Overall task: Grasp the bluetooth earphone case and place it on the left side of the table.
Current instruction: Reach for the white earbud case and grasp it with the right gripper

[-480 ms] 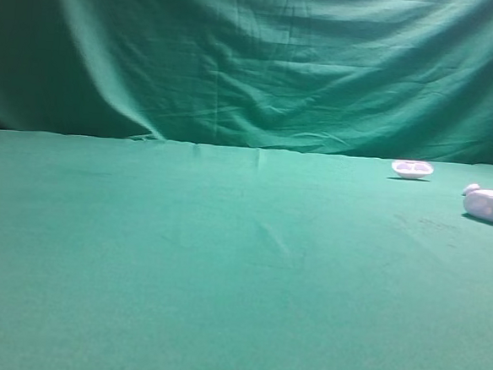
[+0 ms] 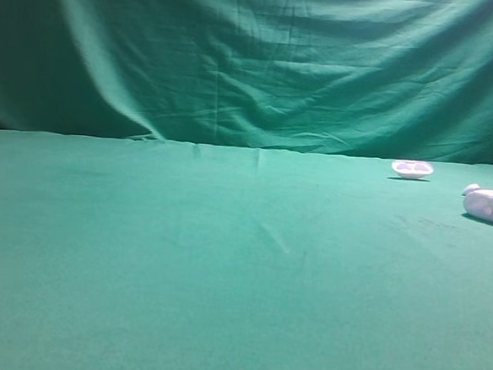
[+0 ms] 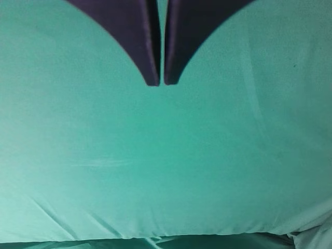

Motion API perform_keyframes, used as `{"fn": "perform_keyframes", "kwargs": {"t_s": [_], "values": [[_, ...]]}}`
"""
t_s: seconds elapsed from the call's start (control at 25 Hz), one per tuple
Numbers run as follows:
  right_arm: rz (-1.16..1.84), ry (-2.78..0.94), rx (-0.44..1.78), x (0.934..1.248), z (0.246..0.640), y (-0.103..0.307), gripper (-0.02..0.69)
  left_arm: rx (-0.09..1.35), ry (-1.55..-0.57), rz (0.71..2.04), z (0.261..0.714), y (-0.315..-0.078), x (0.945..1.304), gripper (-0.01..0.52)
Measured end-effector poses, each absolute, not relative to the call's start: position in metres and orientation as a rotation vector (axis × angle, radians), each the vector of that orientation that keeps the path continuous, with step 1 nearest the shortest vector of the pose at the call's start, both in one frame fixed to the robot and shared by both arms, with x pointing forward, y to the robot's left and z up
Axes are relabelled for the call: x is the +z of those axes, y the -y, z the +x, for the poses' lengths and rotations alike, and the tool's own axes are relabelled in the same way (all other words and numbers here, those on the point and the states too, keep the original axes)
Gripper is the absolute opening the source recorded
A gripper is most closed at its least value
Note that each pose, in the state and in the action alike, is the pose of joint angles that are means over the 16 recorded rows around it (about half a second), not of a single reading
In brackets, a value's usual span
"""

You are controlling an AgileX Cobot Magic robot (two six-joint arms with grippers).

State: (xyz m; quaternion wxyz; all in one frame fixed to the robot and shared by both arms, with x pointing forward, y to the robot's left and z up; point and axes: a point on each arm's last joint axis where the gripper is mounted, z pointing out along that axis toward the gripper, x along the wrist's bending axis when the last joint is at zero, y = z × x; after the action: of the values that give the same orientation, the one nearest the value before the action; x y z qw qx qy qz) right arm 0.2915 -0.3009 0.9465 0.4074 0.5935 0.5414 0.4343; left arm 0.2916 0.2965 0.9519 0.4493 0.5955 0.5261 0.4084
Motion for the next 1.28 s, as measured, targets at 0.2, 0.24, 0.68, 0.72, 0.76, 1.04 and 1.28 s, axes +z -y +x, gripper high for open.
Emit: {"fn": "perform_keyframes", "kwargs": {"t_s": [0.2,0.24,0.68,0.72,0.76,1.04,1.28], "values": [[1.495,-1.365,1.093,0.947,0.291,0.301,0.0,1.01,-1.301,1.473,0.292,-0.296,0.952,0.0],[1.493,-1.366,1.091,0.947,0.291,0.301,0.0,1.01,-1.301,1.473,0.292,-0.296,0.952,0.0],[1.308,-1.256,1.201,0.965,0.295,0.299,0.0,1.01,-1.301,1.473,0.292,-0.296,0.952,0.0],[1.278,-1.237,1.22,0.968,0.295,0.299,0.0,1.01,-1.301,1.473,0.292,-0.296,0.952,0.0],[1.25,-1.219,1.238,0.971,0.295,0.298,0.0,1.01,-1.301,1.473,0.292,-0.296,0.952,0.0],[1.16,-1.165,1.299,0.994,0.3,0.296,0.0,1.01,-1.301,1.473,0.292,-0.296,0.952,0.0],[1.315,-1.291,1.187,1.012,0.318,0.297,0.0,1.01,-1.301,1.473,0.292,-0.296,0.952,0.0]]}}
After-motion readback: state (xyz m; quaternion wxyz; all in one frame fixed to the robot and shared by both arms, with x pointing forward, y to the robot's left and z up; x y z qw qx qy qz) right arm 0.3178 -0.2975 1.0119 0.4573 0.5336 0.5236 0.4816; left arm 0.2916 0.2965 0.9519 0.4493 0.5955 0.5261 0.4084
